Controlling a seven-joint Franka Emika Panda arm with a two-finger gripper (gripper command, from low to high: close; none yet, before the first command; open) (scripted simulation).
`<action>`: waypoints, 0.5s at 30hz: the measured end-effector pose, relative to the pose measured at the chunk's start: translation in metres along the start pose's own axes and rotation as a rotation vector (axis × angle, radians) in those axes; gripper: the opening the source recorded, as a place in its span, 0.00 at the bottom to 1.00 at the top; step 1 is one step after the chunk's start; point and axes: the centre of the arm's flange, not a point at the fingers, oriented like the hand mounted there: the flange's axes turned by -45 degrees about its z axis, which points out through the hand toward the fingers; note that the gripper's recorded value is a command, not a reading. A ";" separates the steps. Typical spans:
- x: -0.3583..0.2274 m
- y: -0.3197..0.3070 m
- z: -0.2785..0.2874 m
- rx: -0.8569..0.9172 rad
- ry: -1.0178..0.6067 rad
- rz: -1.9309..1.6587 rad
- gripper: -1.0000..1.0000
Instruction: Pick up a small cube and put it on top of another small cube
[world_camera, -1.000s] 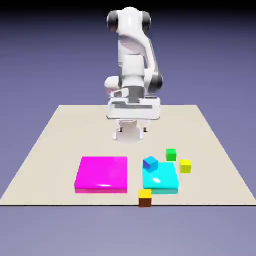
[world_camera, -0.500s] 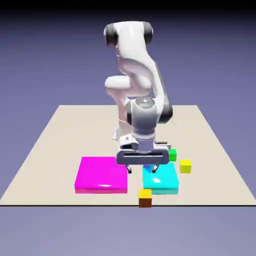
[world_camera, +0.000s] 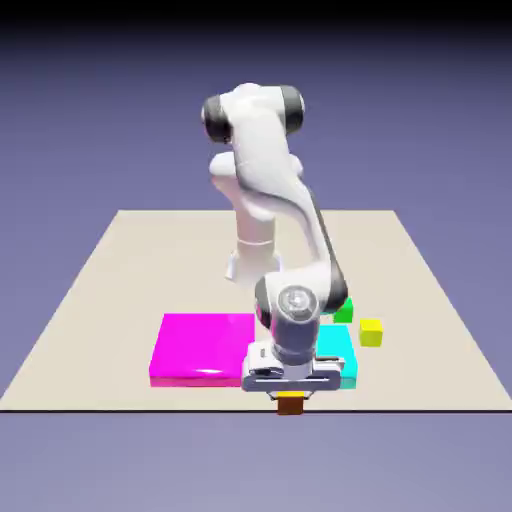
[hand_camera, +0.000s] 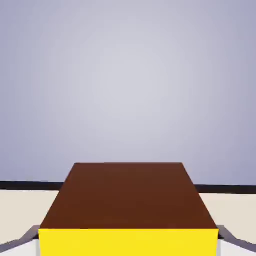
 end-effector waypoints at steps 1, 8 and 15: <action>-0.007 -0.002 -0.013 0.001 0.000 0.001 0.00; -0.076 -0.021 -0.060 0.009 -0.001 0.023 0.00; -0.151 -0.034 -0.086 0.013 -0.001 0.048 0.00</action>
